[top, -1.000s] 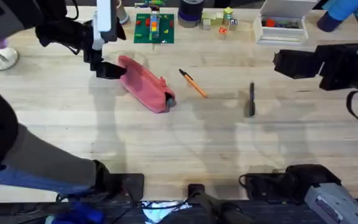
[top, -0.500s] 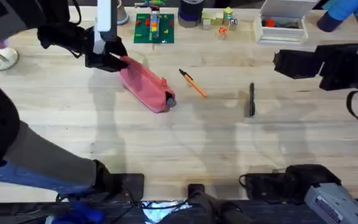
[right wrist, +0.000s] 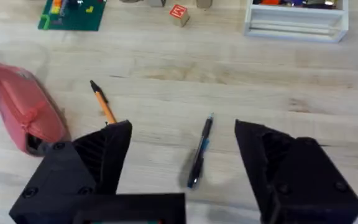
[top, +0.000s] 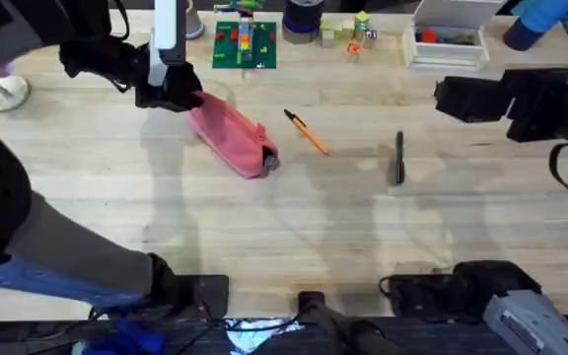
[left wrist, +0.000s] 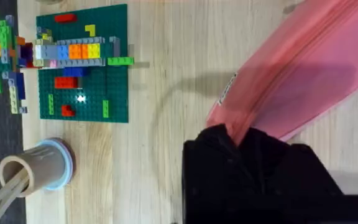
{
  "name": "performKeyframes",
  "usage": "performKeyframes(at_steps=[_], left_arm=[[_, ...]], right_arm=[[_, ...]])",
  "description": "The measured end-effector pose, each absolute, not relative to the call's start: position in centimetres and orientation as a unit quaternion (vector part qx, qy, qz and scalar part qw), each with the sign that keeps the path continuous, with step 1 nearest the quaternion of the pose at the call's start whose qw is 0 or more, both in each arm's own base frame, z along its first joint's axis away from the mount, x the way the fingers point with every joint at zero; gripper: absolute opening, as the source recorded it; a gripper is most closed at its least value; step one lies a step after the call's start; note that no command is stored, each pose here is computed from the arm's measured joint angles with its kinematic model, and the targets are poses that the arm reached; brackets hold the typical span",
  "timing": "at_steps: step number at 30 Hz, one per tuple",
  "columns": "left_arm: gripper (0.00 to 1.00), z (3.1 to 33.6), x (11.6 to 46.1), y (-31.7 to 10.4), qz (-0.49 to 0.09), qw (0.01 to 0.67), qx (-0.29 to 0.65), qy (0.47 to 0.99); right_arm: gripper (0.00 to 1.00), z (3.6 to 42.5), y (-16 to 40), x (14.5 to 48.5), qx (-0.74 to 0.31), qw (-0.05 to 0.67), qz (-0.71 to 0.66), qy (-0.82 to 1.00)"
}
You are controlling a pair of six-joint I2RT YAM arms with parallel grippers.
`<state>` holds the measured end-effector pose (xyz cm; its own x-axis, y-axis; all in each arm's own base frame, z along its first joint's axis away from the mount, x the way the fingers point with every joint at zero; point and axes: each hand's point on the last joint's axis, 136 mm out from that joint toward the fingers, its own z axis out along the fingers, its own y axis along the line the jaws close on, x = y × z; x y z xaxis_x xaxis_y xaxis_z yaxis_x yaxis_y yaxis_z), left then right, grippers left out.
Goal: Unzip the bag, pick up the pens from the table one at a time and place them inside, then zip the bag closed.
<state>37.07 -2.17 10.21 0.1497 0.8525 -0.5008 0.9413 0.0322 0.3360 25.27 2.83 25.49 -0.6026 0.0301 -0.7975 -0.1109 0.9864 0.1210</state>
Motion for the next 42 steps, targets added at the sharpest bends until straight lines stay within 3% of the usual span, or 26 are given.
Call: performKeyframes(at_steps=[11, 16, 29, 42], left_arm=[[0.045, 10.2, 37.1, -2.2, -0.071, 0.31, 0.692, 0.648], [0.044, 10.2, 37.1, -2.2, -0.071, 0.31, 0.692, 0.648], [0.043, 10.2, 37.1, -2.2, -0.071, 0.31, 0.692, 0.648], [0.043, 10.2, 37.1, -2.2, -0.071, 0.31, 0.692, 0.648]], right_arm=[[0.996, 25.7, 3.4, 25.3, 0.072, 0.433, 0.143, 0.887], [0.996, 25.2, 7.2, 25.2, 0.019, 0.409, 0.188, 0.893], [0.996, 23.7, 17.3, 29.4, -0.106, 0.361, 0.242, 0.895], [0.996, 22.5, 21.5, 30.8, -0.097, 0.308, 0.265, 0.908]])
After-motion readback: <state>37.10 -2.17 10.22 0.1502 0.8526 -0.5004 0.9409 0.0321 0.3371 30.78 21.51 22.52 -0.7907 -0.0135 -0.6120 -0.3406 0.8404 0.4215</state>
